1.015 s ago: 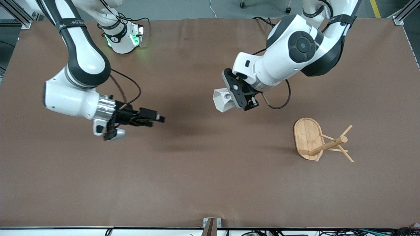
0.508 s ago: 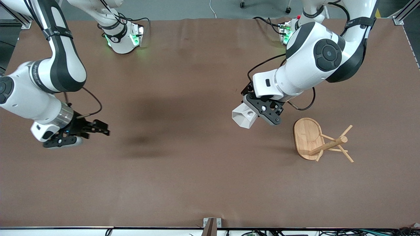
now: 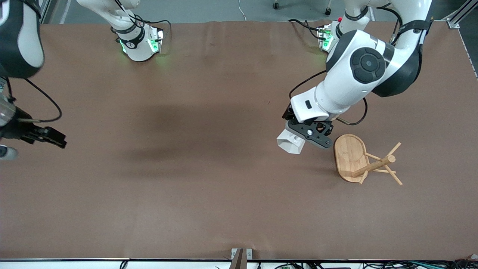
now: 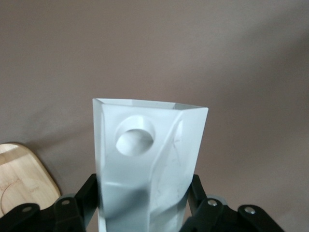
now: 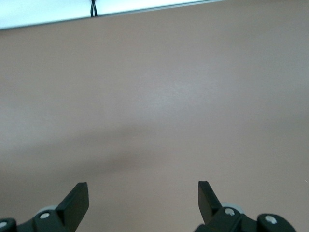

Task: Hang cup on rack
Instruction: 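Lower the cup handle hole onto a rack peg with the left gripper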

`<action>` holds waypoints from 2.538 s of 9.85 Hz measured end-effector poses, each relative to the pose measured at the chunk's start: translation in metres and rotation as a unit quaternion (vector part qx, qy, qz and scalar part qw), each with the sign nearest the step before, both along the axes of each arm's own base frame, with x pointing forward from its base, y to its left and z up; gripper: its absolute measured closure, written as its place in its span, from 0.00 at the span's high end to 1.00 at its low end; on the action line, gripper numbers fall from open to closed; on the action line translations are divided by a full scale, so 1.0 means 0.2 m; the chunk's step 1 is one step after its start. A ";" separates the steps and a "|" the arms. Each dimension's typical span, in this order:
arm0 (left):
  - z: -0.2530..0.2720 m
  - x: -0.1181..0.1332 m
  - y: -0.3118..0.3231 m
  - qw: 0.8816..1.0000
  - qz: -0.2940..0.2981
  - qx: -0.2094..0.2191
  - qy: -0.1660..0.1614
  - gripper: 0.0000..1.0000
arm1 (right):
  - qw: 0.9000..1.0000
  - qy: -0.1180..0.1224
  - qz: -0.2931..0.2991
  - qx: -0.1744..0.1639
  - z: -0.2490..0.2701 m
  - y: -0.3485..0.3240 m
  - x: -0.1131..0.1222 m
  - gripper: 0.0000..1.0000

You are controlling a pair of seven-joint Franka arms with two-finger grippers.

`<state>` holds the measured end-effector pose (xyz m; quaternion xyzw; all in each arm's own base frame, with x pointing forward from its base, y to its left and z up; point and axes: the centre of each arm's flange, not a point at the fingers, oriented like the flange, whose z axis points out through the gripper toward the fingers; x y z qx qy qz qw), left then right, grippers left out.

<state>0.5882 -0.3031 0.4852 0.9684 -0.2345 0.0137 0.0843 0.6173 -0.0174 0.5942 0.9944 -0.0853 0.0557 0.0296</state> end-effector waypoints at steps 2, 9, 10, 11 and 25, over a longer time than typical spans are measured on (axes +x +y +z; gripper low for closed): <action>-0.02 0.05 0.12 1.000 0.017 0.006 0.013 0.77 | 1.000 -0.004 -0.009 -0.003 0.28 -0.02 -0.19 1.00; -0.32 0.09 0.52 0.998 0.008 0.034 0.059 0.77 | 0.999 0.022 -0.033 0.033 0.44 -0.14 -0.40 1.00; -0.35 0.10 0.58 0.997 0.010 0.038 0.062 0.77 | 0.999 0.022 -0.028 0.033 0.44 -0.14 -0.40 1.00; -0.35 0.11 0.64 0.997 0.015 0.041 0.063 0.77 | 0.999 0.023 -0.019 0.032 0.43 -0.14 -0.40 1.00; -0.38 0.14 0.93 0.996 0.039 0.048 0.059 0.77 | 0.999 0.020 0.002 0.031 0.43 -0.14 -0.39 1.00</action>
